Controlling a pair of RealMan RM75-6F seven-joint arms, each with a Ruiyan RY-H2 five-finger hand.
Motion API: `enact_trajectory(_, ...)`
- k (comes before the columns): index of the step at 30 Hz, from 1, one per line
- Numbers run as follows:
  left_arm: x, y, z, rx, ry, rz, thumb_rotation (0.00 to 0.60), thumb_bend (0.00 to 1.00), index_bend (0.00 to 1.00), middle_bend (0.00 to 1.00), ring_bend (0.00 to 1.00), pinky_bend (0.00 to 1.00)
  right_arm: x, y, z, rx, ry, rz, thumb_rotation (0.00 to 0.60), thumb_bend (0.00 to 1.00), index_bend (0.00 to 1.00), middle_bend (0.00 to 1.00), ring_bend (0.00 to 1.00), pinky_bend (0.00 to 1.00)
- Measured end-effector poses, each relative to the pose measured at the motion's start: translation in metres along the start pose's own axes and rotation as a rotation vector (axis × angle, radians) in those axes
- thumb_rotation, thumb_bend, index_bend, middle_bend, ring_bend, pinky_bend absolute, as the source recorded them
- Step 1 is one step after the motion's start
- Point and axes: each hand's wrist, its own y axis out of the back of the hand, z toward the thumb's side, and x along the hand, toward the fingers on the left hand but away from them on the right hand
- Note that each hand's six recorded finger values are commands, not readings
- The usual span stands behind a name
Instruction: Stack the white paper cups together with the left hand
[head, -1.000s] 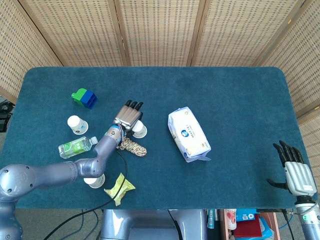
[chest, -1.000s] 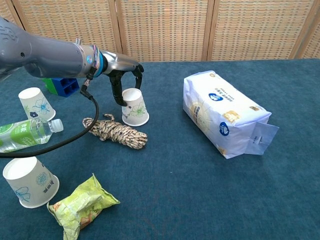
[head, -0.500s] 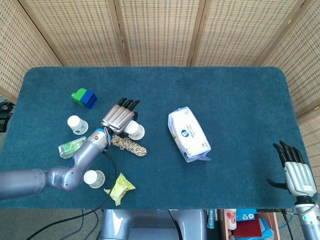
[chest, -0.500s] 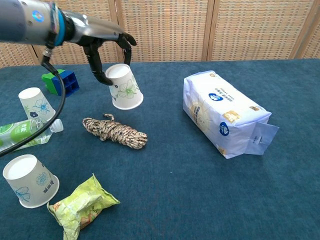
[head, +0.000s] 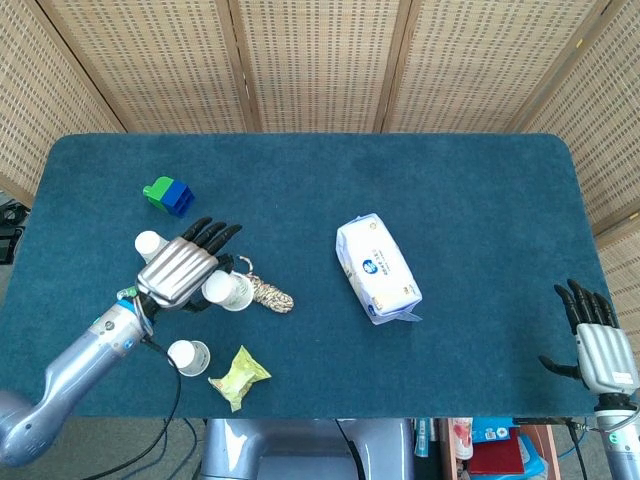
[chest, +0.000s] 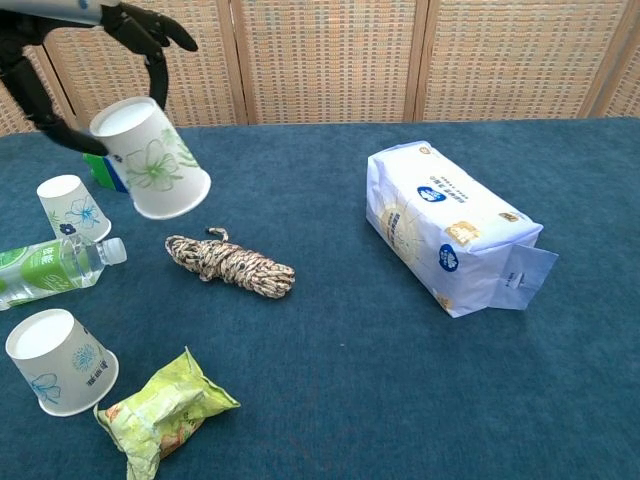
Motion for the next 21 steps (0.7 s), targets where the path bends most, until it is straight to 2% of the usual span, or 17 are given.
enact_trajectory(7,-0.054,-0.023,-0.003,0.014,-0.05,-0.016,0.6,0.26,0.46,0.0,0.0,0.0,0.002,-0.001,0.006,0.003,0.016,0.002,0.6,0.0,0.0,0.0,0.0,0.0)
enact_trajectory(12,-0.09,-0.049,-0.016,-0.028,-0.023,-0.091,0.6,0.26,0.46,0.0,0.0,0.0,0.003,-0.003,0.007,0.003,0.019,0.006,0.6,0.0,0.0,0.0,0.0,0.0)
enact_trajectory(21,-0.099,-0.081,-0.041,-0.033,0.019,-0.135,0.6,0.26,0.46,0.0,0.0,0.0,0.003,-0.002,0.01,0.003,0.025,0.002,0.6,0.0,0.0,0.0,0.0,0.0)
